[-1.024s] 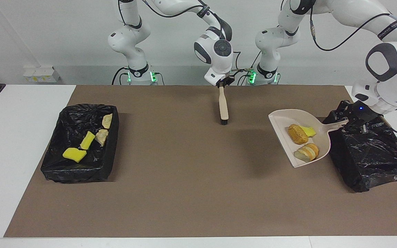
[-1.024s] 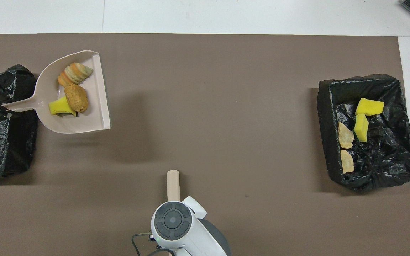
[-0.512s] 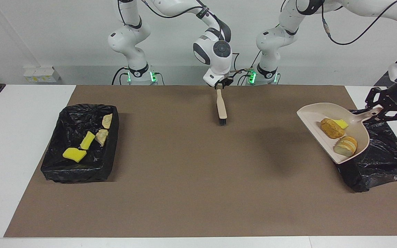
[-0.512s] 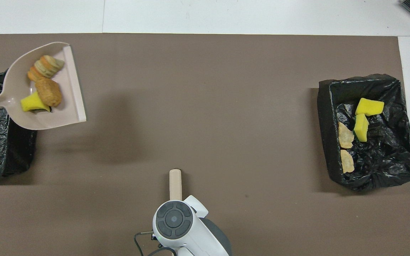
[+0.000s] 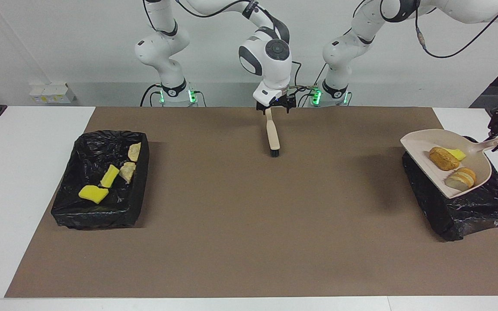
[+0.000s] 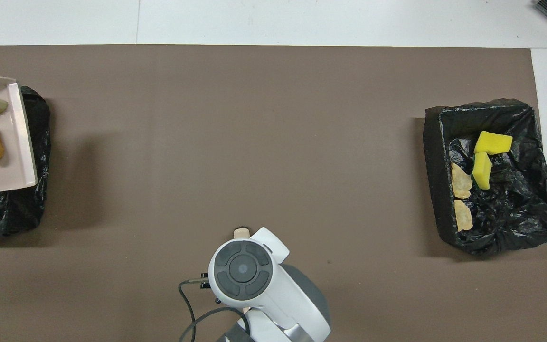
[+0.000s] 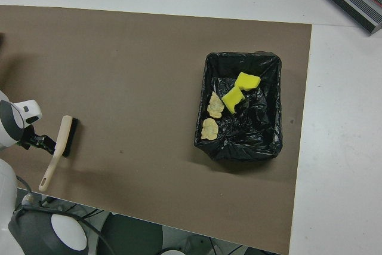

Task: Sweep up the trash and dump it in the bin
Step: 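Tilt the dustpan with the left gripper to dump pieces into the bin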

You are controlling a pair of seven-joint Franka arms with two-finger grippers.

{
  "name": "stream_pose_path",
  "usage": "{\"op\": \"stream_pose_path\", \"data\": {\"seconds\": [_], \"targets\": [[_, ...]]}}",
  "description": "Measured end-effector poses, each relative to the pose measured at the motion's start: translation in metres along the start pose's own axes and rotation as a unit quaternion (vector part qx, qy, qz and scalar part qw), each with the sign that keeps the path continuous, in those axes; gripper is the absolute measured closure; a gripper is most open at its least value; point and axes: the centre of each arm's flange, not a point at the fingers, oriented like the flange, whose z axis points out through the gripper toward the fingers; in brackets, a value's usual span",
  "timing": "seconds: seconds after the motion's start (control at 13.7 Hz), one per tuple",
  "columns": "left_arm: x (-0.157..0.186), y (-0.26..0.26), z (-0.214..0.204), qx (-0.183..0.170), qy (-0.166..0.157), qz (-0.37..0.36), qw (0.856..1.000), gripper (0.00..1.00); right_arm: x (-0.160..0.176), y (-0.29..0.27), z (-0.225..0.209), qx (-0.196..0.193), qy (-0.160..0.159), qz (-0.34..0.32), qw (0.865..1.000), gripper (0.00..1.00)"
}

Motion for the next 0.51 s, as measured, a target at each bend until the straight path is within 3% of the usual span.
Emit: {"op": "stream_pose_path", "data": {"seconds": [0.22,0.51], "targets": [[-0.023,-0.008,0.014,0.002,-0.059,0.008,0.998,0.69,0.03,0.035,-0.07,-0.009,0.047,0.016,0.999,0.0],[-0.044,-0.017,-0.006,0.011,-0.176,0.026,0.984,0.69,0.073,0.085,-0.11,-0.026,0.084,0.015,0.996,0.0]]}}
